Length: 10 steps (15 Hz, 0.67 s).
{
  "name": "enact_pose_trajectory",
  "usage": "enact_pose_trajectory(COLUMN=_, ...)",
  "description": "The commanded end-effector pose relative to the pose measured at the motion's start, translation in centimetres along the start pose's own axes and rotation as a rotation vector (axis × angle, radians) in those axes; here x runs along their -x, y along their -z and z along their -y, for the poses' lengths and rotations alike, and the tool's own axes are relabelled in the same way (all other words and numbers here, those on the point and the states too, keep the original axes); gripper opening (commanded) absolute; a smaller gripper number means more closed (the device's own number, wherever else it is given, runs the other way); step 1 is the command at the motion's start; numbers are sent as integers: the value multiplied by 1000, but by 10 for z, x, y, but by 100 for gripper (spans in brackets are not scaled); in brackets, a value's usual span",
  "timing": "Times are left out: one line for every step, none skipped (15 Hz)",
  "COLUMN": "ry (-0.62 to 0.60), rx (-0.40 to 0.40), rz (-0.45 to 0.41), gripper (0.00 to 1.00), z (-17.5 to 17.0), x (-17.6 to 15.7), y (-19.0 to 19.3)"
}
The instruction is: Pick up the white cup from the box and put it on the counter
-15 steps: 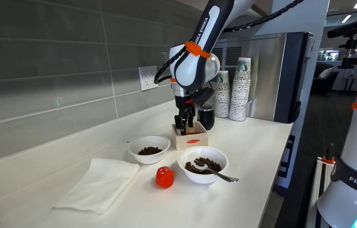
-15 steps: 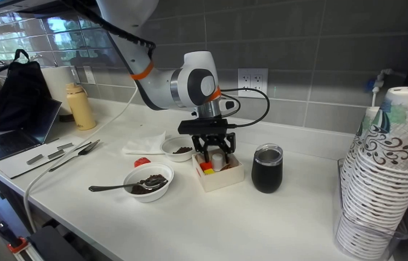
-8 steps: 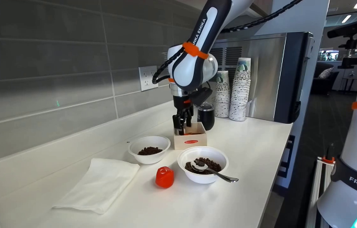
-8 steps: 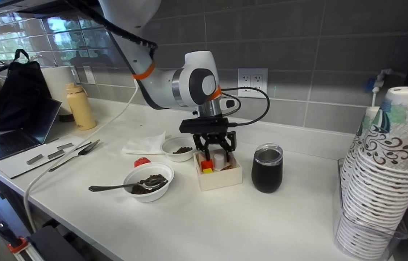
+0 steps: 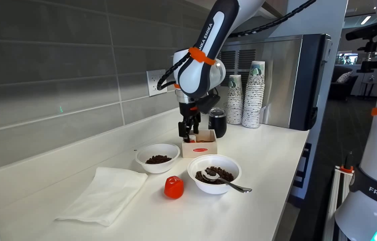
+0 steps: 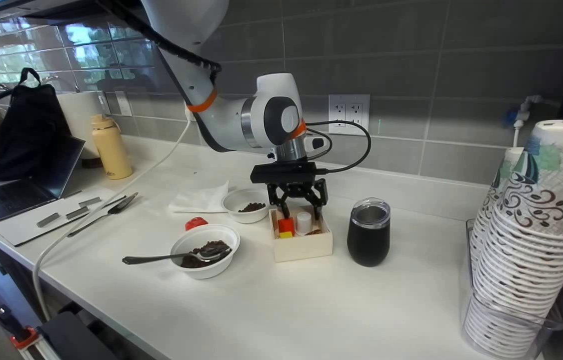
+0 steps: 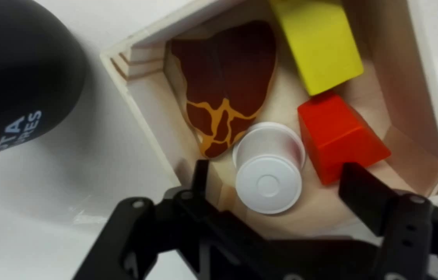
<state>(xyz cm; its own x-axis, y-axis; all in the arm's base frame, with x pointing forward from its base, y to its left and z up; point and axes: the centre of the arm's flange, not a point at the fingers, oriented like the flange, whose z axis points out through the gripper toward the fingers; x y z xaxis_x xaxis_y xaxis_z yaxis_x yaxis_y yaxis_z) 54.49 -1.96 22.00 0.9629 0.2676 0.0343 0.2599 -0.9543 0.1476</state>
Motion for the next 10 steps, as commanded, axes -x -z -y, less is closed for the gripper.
enact_pose_trajectory(ry=12, rx=4, rz=-13, gripper=54, z=1, x=-10, y=-10)
enact_pose_trajectory(ry=14, rx=4, rz=-14, gripper=46, z=1, x=-10, y=-10)
enact_pose_trajectory(ry=16, rx=5, rz=-15, gripper=37, z=2, x=-11, y=-10)
enact_pose_trajectory(ry=17, rx=6, rz=-16, gripper=30, z=1, x=-11, y=-9)
enact_pose_trajectory(ry=18, rx=4, rz=-17, gripper=22, z=1, x=-11, y=-8)
enact_pose_trajectory(ry=18, rx=4, rz=-18, gripper=20, z=2, x=-11, y=-7)
enact_pose_trajectory(ry=18, rx=1, rz=-17, gripper=19, z=1, x=-11, y=-6)
enact_pose_trajectory(ry=16, rx=1, rz=-17, gripper=19, z=1, x=-10, y=-4)
enact_pose_trajectory(ry=14, rx=-2, rz=-16, gripper=19, z=1, x=-10, y=-2)
enact_pose_trajectory(ry=11, rx=-4, rz=-16, gripper=19, z=1, x=-10, y=4)
